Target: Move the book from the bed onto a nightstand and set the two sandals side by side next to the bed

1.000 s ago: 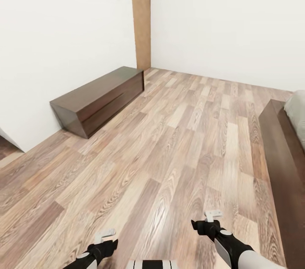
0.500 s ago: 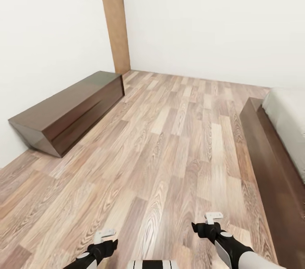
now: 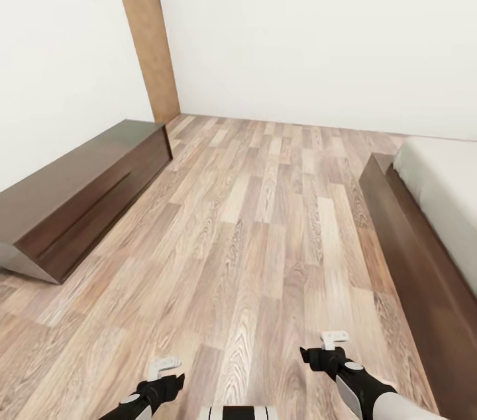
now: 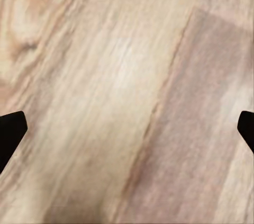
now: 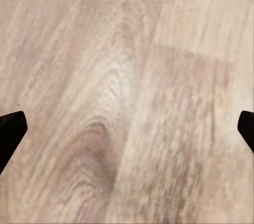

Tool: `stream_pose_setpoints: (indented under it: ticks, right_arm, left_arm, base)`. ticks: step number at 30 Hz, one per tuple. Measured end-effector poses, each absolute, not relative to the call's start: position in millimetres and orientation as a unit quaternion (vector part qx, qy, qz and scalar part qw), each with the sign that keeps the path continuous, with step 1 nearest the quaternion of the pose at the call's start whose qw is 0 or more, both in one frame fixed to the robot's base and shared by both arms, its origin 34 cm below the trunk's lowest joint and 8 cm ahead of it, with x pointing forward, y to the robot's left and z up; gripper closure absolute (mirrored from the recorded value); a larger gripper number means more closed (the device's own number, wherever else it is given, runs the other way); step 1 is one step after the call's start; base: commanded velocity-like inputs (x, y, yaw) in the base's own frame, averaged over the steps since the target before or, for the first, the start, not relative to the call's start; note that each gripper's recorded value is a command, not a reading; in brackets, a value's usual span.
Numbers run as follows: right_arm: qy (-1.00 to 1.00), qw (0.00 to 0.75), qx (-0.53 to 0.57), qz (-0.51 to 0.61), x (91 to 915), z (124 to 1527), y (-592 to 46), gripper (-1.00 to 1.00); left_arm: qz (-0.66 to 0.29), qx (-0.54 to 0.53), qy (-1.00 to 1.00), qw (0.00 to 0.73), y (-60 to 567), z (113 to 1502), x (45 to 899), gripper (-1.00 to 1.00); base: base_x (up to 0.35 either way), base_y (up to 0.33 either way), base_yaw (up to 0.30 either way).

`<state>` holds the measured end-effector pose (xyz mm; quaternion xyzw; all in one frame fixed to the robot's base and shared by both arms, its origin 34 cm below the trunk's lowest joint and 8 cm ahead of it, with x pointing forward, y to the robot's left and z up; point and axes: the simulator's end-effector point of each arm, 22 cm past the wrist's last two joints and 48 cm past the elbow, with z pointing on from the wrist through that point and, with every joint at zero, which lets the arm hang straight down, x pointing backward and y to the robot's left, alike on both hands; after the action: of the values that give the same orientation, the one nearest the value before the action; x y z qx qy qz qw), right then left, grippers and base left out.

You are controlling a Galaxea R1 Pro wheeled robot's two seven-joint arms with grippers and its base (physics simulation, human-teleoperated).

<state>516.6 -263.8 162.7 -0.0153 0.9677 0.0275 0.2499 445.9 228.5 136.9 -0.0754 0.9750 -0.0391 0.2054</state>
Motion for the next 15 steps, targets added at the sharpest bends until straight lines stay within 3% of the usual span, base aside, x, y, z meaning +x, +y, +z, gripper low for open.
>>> stream_pose_setpoints:
  ticks: [7, 15]
  right_arm:
    - [0.968, 0.25, -0.015, 0.029, 516.3, 162.6, -262.9, -1.0]
    - [0.968, 0.249, -0.015, 0.03, 515.9, 162.5, -262.7, -1.0]
  left_arm:
    - [-0.039, -0.075, 0.975, 0.205, 228.5, 136.9, 445.9, -1.0]
    - [-0.039, -0.076, 0.975, 0.205, 228.5, 136.9, 445.7, -1.0]
  base:
    - [0.333, 0.138, -0.033]
    - [0.333, 0.133, -0.23]
